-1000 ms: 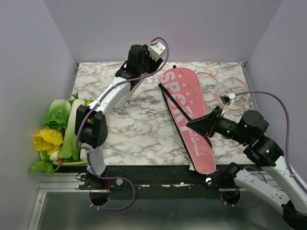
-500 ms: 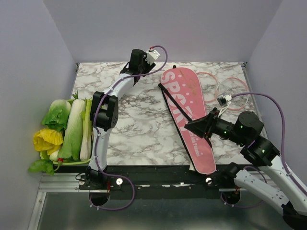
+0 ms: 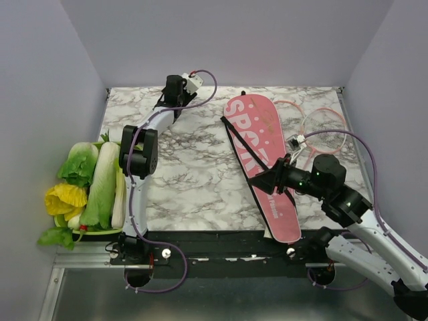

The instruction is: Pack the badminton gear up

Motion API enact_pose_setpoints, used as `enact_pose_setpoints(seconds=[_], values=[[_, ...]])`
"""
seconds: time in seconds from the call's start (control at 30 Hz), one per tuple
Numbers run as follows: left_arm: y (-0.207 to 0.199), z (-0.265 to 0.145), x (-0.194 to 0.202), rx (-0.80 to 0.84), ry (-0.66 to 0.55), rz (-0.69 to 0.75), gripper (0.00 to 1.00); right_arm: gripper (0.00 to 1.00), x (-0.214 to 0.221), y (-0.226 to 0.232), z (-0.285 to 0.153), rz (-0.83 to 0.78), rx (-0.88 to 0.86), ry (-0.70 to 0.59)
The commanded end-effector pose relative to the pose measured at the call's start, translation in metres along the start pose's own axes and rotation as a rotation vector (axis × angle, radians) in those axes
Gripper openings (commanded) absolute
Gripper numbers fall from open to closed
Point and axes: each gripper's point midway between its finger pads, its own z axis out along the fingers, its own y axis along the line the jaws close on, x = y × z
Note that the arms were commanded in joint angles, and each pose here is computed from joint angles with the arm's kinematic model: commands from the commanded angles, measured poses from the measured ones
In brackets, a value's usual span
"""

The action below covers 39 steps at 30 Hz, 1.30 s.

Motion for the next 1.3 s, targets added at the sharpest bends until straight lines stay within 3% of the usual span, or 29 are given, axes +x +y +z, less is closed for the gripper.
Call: enact_pose_setpoints(seconds=[0.0,0.03,0.07,0.27,0.5,0.7,0.83,1.0,1.17,1.27], values=[[0.026,-0.016,-0.016,-0.043,-0.043,-0.052,0.73,0.62,-0.005,0.009,0.005,-0.015,-0.047,-0.013],[0.03,-0.02,-0.024,-0.045,-0.061,-0.061,0.9,0.63,-0.005,0.007,0.006,-0.02,-0.042,-0.012],[0.032,-0.023,-0.03,-0.044,-0.076,-0.06,0.99,0.64,-0.007,0.003,0.008,-0.024,-0.022,-0.02],[0.046,-0.049,-0.071,-0.066,-0.147,-0.058,0.99,0.7,-0.019,-0.018,0.017,-0.045,0.121,-0.017],[0.045,-0.097,-0.115,-0.054,-0.209,-0.16,0.99,0.75,-0.051,-0.046,0.017,-0.127,0.341,-0.047],[-0.016,-0.162,-0.147,0.161,-0.243,-0.316,0.99,0.74,-0.034,-0.106,0.026,-0.233,0.605,0.136],[-0.058,-0.231,-0.161,0.298,-0.233,-0.415,0.99,0.74,-0.005,-0.146,0.03,-0.308,0.721,0.312],[-0.122,-0.308,-0.15,0.492,-0.214,-0.438,0.99,0.74,0.023,-0.181,0.032,-0.352,0.832,0.473],[-0.145,-0.361,-0.106,0.593,-0.098,-0.581,0.99,0.74,0.04,-0.179,0.045,-0.382,0.819,0.548],[-0.155,-0.388,-0.091,0.661,-0.105,-0.628,0.99,0.74,0.059,-0.185,0.053,-0.424,0.883,0.638]])
